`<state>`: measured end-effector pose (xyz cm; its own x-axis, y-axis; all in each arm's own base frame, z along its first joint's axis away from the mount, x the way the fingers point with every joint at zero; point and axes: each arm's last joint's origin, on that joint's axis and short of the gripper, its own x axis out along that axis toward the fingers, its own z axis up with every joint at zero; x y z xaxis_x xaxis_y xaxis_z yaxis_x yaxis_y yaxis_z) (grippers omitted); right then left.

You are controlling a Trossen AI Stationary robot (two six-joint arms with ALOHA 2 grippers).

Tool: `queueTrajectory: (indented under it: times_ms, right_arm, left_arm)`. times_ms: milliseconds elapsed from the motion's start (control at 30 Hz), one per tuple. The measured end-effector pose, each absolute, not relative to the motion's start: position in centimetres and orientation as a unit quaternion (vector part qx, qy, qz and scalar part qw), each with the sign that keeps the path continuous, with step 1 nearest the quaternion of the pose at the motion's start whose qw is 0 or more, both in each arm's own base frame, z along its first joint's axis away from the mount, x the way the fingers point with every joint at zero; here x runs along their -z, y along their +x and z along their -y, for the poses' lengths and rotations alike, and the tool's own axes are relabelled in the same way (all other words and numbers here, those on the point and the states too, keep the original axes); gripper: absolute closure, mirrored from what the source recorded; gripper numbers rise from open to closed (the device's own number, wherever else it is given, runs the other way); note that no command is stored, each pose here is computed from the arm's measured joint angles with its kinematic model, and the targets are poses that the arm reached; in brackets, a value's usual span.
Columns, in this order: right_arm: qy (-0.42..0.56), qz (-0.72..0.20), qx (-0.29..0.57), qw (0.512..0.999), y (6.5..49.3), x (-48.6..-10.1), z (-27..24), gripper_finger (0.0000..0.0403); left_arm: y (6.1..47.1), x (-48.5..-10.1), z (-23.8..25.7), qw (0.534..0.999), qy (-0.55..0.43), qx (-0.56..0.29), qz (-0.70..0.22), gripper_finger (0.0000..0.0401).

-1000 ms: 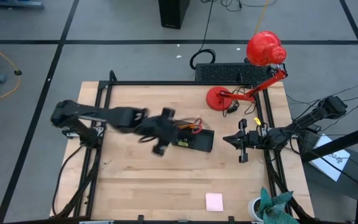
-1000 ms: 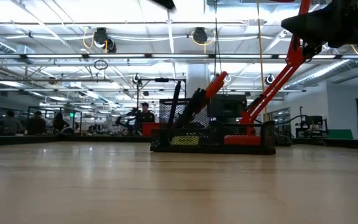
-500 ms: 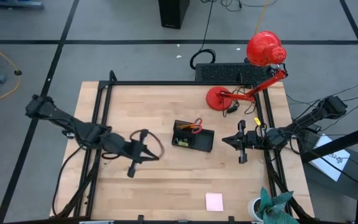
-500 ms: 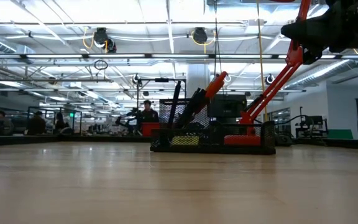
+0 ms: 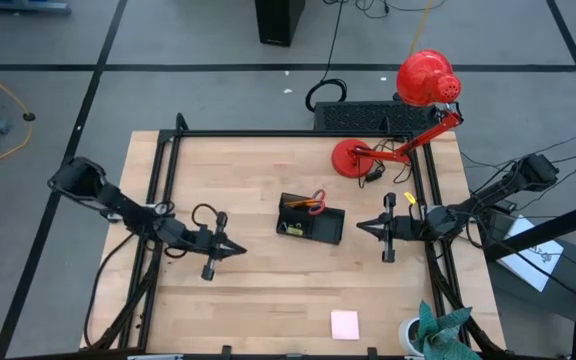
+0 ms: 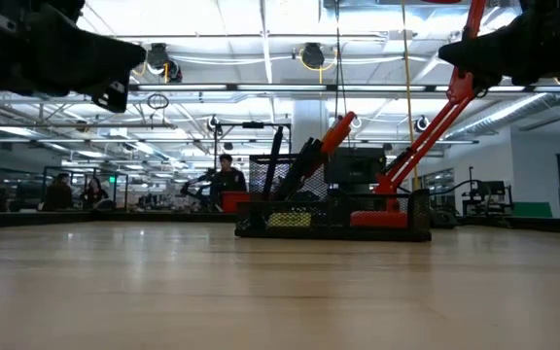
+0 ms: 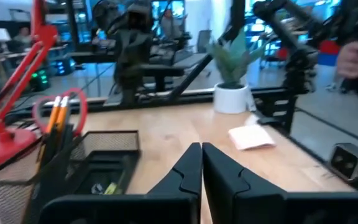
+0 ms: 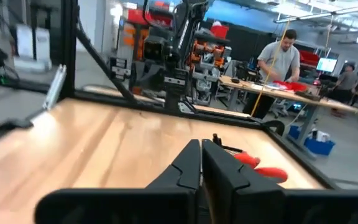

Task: Pick and place office supplies into organizer
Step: Put the pink sticky notes into the black desk organizer

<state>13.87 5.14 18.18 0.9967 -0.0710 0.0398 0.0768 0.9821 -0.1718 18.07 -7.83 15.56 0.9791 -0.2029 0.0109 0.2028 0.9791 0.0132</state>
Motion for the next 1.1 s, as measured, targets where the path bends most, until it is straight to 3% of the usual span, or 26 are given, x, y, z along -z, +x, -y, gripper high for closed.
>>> queueTrajectory:
  times_ms: [200, 533, 833, 1100]
  right_arm:
    - [-0.134, -0.069, 0.065, 0.986, 15.6, -22.4, -5.8, 0.0351]
    - [-0.139, -0.185, 0.023, 0.972, 19.6, -29.7, -10.0, 0.0285]
    - [-0.166, -0.269, -0.037, 0.948, 24.1, -30.2, -18.0, 0.0275]
    - [-0.111, -0.337, -0.079, 0.932, 25.2, -26.8, -23.8, 0.0232]
  left_arm:
    - [18.2, -15.0, 7.6, 0.997, 0.014, 0.067, -0.019, 0.0376]
    - [18.1, -14.7, 7.6, 0.997, 0.023, 0.064, -0.033, 0.0397]
    - [18.1, -14.4, 7.6, 0.997, -0.009, 0.062, -0.049, 0.0364]
    - [18.1, -14.2, 7.6, 0.996, -0.02, 0.061, -0.06, 0.0359]
